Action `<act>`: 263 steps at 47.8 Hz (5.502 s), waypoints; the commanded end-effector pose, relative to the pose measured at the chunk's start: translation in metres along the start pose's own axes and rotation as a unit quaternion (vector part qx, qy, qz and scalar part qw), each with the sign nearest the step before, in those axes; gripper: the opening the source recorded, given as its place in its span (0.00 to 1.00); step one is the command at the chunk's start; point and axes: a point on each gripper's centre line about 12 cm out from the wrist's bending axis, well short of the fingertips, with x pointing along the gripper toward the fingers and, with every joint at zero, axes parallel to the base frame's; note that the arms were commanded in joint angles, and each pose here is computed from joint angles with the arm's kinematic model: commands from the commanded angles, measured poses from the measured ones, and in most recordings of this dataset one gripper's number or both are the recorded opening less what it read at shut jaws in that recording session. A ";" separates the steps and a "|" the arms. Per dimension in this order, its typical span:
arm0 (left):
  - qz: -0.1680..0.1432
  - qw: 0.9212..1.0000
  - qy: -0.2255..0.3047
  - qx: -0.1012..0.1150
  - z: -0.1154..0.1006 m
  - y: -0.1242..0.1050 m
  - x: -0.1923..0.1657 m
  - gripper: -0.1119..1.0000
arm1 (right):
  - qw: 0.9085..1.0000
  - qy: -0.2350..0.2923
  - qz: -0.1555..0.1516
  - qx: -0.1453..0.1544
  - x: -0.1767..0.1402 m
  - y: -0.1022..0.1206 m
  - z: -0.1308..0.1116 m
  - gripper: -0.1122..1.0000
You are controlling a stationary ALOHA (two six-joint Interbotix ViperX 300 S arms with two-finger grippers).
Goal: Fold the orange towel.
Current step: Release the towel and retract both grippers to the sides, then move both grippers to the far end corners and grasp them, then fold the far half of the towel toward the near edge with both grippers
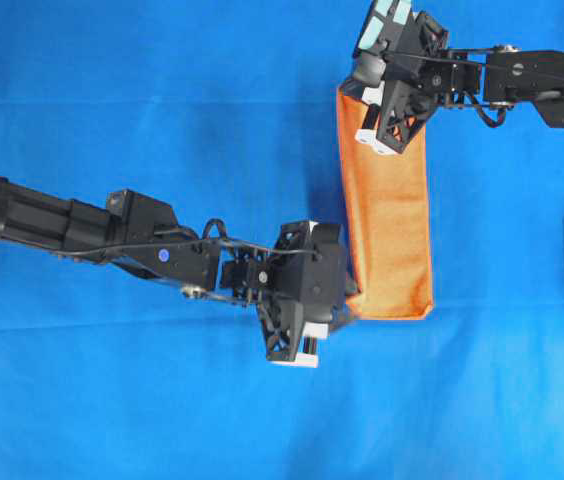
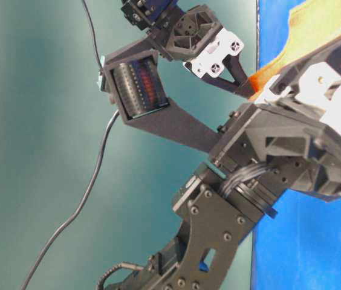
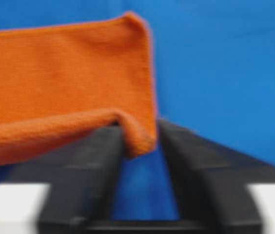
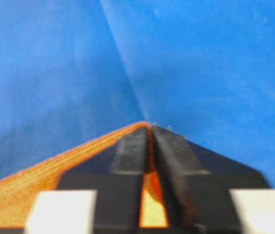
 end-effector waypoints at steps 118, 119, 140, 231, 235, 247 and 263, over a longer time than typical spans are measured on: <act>0.140 0.974 -0.152 -0.090 -0.002 0.113 -0.183 0.78 | 0.980 -0.120 -0.027 0.157 -0.142 -0.014 -0.075 0.67; 0.146 0.974 -0.149 -0.093 -0.001 0.120 -0.177 0.78 | 0.980 -0.113 -0.032 0.160 -0.138 -0.017 -0.076 0.67; 0.204 0.964 -0.112 -0.130 -0.008 0.200 -0.111 0.78 | 0.984 0.007 -0.048 0.173 -0.051 -0.048 -0.082 0.67; 0.217 0.968 -0.050 -0.120 -0.003 0.238 -0.080 0.12 | 0.985 -0.008 -0.043 0.170 -0.054 -0.042 -0.065 0.15; 0.213 0.969 -0.049 -0.118 -0.003 0.234 -0.080 0.12 | 0.984 -0.009 -0.042 0.170 -0.055 -0.041 -0.064 0.15; 0.196 0.973 -0.051 -0.106 0.004 0.214 -0.080 0.12 | 0.988 -0.020 -0.022 0.154 -0.061 -0.024 -0.057 0.15; 0.140 0.987 -0.028 -0.076 0.014 0.151 -0.077 0.12 | 0.991 -0.001 0.030 0.131 -0.090 0.031 -0.064 0.15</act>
